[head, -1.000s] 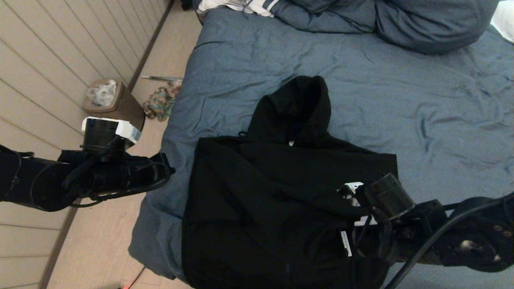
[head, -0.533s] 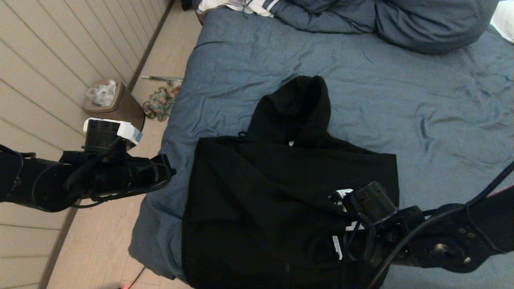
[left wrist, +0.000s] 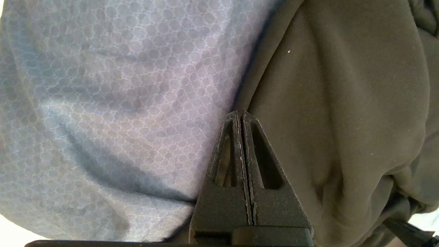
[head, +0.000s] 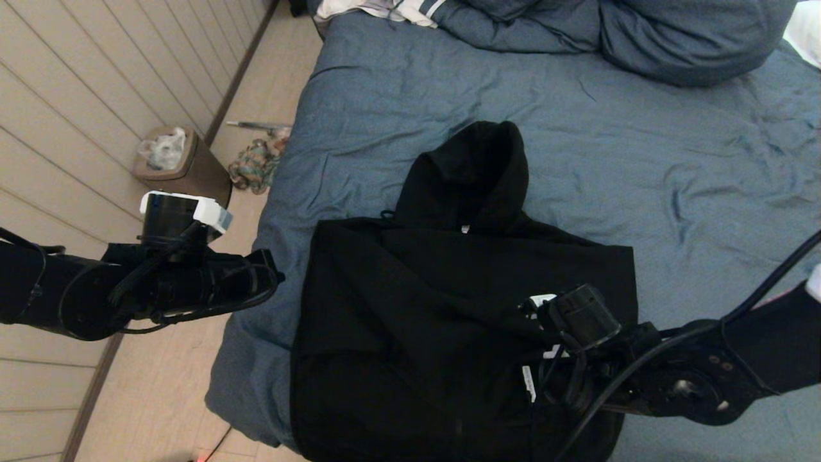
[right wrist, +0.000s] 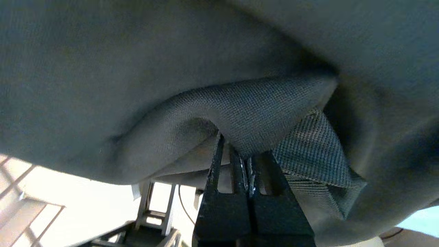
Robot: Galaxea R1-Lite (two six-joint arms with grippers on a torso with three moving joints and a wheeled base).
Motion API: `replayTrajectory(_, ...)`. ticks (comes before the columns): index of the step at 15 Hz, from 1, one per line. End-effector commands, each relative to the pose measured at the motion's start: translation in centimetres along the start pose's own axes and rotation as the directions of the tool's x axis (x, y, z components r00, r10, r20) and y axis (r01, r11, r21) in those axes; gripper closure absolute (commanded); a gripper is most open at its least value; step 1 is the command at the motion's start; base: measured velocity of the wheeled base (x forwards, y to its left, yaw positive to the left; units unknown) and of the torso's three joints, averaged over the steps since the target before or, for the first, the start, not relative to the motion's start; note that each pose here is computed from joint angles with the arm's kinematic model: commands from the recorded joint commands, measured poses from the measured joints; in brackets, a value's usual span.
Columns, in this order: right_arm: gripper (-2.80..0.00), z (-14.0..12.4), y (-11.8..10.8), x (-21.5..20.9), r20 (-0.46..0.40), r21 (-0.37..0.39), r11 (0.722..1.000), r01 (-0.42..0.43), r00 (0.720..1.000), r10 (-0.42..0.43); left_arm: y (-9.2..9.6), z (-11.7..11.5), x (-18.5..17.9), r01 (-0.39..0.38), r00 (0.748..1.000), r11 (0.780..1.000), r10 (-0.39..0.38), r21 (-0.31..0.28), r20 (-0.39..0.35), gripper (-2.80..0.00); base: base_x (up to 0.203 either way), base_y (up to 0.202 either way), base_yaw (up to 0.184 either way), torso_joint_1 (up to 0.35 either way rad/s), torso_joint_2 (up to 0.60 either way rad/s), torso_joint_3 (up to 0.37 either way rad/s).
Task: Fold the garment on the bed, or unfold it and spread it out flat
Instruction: Fold the black sweatshirt
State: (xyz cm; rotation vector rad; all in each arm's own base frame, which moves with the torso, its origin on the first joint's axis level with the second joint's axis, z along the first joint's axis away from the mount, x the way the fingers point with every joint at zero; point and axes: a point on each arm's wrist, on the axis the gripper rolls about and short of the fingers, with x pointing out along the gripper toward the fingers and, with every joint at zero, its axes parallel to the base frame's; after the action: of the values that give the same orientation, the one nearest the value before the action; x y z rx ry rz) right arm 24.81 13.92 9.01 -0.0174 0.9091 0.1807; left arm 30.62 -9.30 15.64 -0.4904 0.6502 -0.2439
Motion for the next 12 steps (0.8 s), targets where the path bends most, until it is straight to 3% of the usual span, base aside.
replayTrajectory(1, 0.0, 0.2, 0.4, -0.6, 0.023, -0.007, 1.0, -0.012, 1.0, 0.012, 0.0, 0.0, 0.1, 0.0, 1.0, 1.0, 0.0, -0.004, 0.0, 0.0, 0.0, 0.0, 0.0, 0.0, 0.0, 0.0)
replayTrajectory(4, 0.0, 1.0, 1.2, -3.9, 0.124, -0.018, 0.998, -0.067, 0.99, 0.069, 0.1, -0.1, 0.1, -0.001, 1.0, 1.0, 0.001, -0.004, -0.001, 0.0, 0.0, 0.0, 0.0, 0.0, 0.0, 0.0)
replayTrajectory(7, 0.0, 2.8, 1.5, -8.2, 0.253, -0.02, 0.992, -0.126, 0.959, 0.127, 0.0, -0.1, 0.0, 0.001, 1.0, 1.0, -0.001, -0.003, -0.003, 0.0, 0.0, 0.0, 0.0, 0.0, 0.0, 0.0)
replayTrajectory(12, 0.0, 7.3, 0.0, -11.2, 0.359, 0.053, 0.995, -0.088, 0.931, 0.063, -0.3, -0.5, 0.2, 0.006, 1.0, 1.0, -0.006, 0.002, -0.014, 0.0, 0.0, 0.0, 0.0, 0.0, 0.0, 0.0)
